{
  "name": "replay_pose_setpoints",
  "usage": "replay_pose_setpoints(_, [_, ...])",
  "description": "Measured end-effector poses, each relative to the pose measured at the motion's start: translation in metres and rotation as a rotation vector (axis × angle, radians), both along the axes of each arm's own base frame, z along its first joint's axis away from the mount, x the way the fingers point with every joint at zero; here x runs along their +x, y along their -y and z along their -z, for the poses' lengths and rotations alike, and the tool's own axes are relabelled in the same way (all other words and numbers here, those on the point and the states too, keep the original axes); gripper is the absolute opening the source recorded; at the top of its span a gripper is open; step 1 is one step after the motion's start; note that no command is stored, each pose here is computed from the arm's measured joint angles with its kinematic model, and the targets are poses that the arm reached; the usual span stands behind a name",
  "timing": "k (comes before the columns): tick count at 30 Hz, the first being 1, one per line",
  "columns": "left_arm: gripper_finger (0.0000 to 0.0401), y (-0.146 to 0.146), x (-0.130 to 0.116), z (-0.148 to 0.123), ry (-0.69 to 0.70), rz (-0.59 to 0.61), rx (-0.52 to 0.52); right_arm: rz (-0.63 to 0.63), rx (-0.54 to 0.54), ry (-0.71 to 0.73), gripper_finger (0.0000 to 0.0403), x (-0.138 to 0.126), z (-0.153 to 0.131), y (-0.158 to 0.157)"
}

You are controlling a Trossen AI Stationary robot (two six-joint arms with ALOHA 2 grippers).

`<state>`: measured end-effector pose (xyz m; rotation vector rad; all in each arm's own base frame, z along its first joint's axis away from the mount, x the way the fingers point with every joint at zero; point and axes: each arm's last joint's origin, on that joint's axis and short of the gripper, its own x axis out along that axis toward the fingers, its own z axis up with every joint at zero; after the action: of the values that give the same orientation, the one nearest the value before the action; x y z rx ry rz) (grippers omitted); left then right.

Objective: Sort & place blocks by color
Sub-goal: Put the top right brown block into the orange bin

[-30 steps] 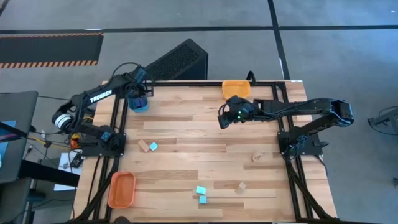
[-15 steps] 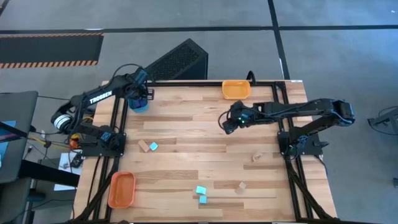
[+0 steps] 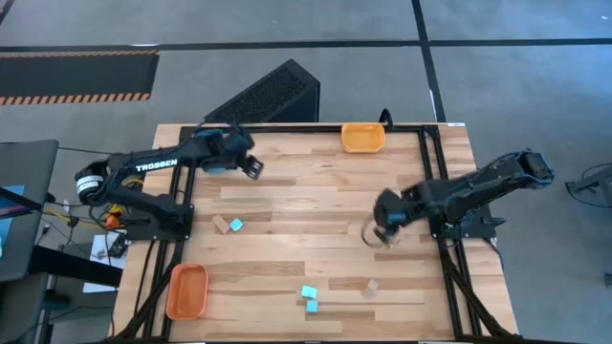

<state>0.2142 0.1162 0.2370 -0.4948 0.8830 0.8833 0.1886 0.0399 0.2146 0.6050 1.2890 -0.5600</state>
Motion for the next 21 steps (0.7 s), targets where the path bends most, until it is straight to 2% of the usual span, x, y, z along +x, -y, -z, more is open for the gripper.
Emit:
replay_pose_setpoints(5, [0.0184, 0.028, 0.027, -0.009, 0.113, 0.234, 0.088, -0.286, -0.017, -0.042, 0.0175, -0.015, 0.003, -0.03])
replay_pose_setpoints(9, [0.0176, 0.043, 0.04, -0.017, 0.19, 0.347, 0.174, -0.405, -0.086, -0.05, 0.0165, -0.016, 0.01, -0.043])
replay_pose_setpoints(12, [0.0174, 0.054, 0.049, -0.024, 0.258, 0.421, 0.232, -0.499, -0.113, -0.088, 0.0161, -0.017, 0.026, -0.052])
replay_pose_setpoints(17, [0.0174, 0.074, 0.056, -0.028, 0.281, 0.551, 0.293, -0.554, -0.158, -0.227, 0.0163, -0.02, 0.05, -0.059])
replay_pose_setpoints(21, [0.0175, 0.083, 0.056, -0.027, 0.246, 0.554, 0.332, -0.546, -0.245, -0.257, 0.0168, -0.016, 0.059, -0.06])
